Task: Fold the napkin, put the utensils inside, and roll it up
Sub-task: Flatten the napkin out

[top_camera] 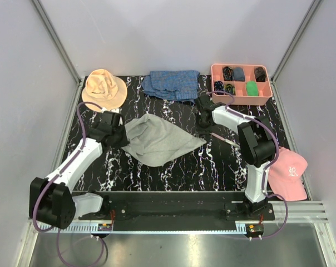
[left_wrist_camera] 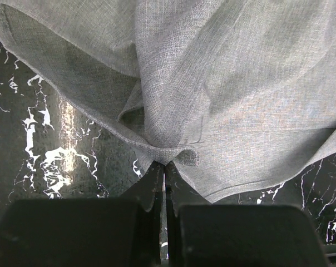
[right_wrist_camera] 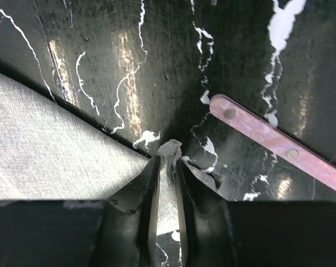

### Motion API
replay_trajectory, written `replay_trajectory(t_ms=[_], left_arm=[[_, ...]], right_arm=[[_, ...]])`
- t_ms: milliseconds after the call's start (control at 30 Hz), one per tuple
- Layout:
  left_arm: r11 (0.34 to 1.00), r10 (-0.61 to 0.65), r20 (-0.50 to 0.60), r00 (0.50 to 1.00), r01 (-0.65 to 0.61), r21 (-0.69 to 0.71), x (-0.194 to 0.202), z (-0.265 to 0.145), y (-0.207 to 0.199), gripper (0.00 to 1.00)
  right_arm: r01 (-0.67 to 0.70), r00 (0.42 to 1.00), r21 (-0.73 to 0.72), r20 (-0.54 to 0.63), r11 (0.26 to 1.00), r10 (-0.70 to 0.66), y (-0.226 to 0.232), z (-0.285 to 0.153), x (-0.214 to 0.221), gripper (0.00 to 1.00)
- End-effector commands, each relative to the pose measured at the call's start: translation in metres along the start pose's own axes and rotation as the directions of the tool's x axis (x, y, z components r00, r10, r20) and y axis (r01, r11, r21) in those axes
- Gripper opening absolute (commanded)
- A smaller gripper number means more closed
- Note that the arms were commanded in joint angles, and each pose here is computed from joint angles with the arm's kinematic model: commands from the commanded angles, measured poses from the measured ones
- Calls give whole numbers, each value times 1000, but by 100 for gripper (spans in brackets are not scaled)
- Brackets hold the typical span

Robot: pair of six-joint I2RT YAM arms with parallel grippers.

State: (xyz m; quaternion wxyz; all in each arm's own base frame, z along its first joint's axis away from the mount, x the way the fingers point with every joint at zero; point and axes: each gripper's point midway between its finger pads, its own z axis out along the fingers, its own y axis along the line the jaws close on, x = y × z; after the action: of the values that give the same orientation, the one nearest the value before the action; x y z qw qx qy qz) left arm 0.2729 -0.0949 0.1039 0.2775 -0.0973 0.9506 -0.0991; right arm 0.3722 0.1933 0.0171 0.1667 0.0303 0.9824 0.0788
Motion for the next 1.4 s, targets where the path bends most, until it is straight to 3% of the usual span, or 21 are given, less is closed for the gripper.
replay_trajectory(t_ms=[0,133,267,433,567,733,933,1067,1167,1367], left_arm=[[1000,-1,95,996,-1,14,-20,-18,-2,0],[1000,-11,134,991,10,13,-28,-28,-1,0],[1000,-9,118,993,8,8,-25,-28,1,0],[1000,-26,109,994,27,-7,-19,-27,7,0],[998,-56,171,984,56,4,-25,-39,8,0],[999,-48,146,988,45,24,-23,-35,4,0],[999,-52,103,993,50,22,-10,-28,6,0],[998,-49,104,993,45,34,-9,-30,4,0],[998,-51,89,995,48,42,-7,-28,3,0],[998,-45,81,996,41,46,-4,-25,3,0]], right_arm=[[-13,996,8,88,1000,12,-3,-40,-17,20],[-3,989,24,150,1000,0,-6,-68,-29,15],[-5,980,14,197,1000,2,-4,-91,-37,0],[-4,965,-17,264,1000,8,-2,-126,-44,0],[21,954,-21,300,1000,-14,-4,-139,-46,1],[31,978,-20,206,999,-26,1,-102,-38,22],[18,995,-12,97,1000,-17,7,-56,-30,34],[-4,998,-5,62,1000,4,5,-40,-23,50],[-20,998,10,54,1000,19,3,-32,-20,54],[-45,998,37,40,998,44,-1,-15,-19,52]])
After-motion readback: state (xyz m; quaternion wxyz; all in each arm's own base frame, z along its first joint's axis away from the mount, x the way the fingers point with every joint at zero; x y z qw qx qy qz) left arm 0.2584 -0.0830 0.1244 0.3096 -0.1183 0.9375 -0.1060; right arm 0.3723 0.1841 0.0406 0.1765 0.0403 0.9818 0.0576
